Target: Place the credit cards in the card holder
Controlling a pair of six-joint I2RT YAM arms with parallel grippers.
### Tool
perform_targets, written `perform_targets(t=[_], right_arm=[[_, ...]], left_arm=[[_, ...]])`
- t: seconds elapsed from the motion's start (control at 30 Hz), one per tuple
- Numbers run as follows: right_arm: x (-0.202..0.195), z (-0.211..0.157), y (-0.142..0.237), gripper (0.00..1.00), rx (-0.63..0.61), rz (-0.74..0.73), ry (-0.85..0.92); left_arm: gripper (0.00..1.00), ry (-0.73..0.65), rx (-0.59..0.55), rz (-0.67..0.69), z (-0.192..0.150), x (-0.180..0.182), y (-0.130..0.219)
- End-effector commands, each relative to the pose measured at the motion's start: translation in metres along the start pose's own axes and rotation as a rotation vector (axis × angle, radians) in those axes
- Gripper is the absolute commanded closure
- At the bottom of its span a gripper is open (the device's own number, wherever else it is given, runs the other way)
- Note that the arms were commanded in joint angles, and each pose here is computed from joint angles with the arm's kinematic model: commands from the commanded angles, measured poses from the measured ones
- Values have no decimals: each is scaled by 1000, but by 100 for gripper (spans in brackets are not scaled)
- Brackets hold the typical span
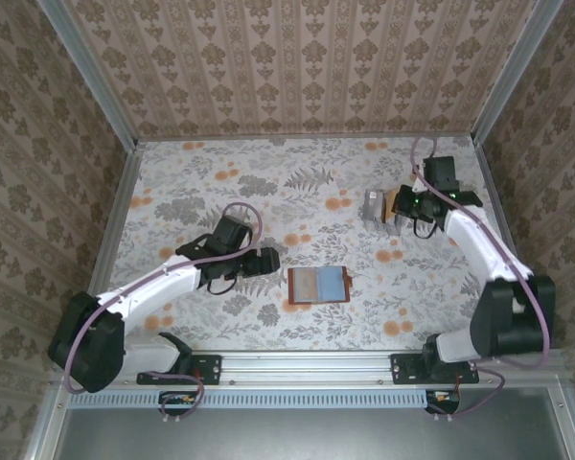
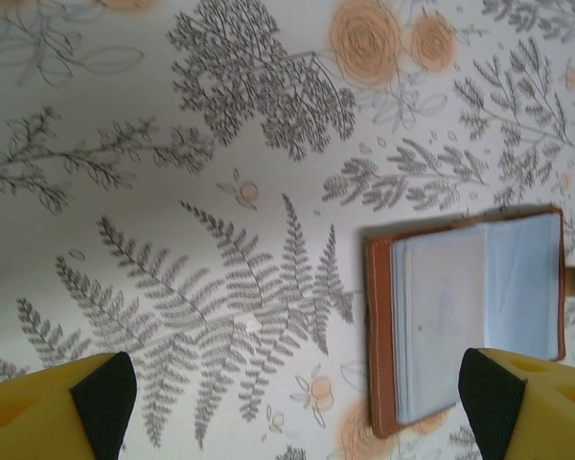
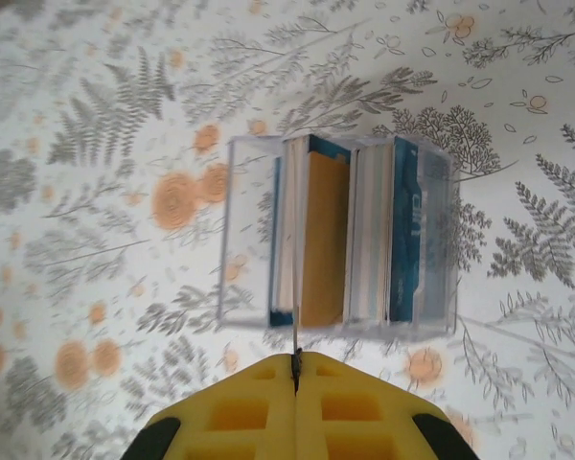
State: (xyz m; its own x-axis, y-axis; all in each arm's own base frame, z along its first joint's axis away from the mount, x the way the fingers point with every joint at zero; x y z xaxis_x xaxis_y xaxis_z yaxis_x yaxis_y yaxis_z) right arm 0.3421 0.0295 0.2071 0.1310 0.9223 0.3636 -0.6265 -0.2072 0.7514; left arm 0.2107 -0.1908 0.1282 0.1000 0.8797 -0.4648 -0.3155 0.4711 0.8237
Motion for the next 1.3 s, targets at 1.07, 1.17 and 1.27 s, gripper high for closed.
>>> perform_targets(t=[1.07, 1.17, 1.27], right_arm=[[61, -196, -53, 100, 620, 636, -34], [59, -200, -55, 100, 625, 630, -44], [57, -204, -57, 100, 633, 631, -51]], left_arm=[[51, -48, 270, -175, -34, -28, -64], [51, -53, 261, -156, -35, -29, -65], [51, -62, 266, -147, -37, -29, -68]])
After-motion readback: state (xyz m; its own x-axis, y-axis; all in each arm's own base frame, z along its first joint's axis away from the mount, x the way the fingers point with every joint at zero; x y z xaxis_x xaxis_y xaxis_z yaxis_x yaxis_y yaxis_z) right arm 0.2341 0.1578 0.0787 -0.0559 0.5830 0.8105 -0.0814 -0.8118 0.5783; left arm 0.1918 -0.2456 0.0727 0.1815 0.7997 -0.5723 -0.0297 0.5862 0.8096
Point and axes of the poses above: each hand's point on the last joint's axis, 136 mm out from that joint toward the fingers, its own y axis back along the fingers, its own x axis along the line the jaws close on, z = x × y, the point moved 5 cm from there along y, back along the fingers, and after that the axes turned 1 degree about y, right-handed, at the moved point
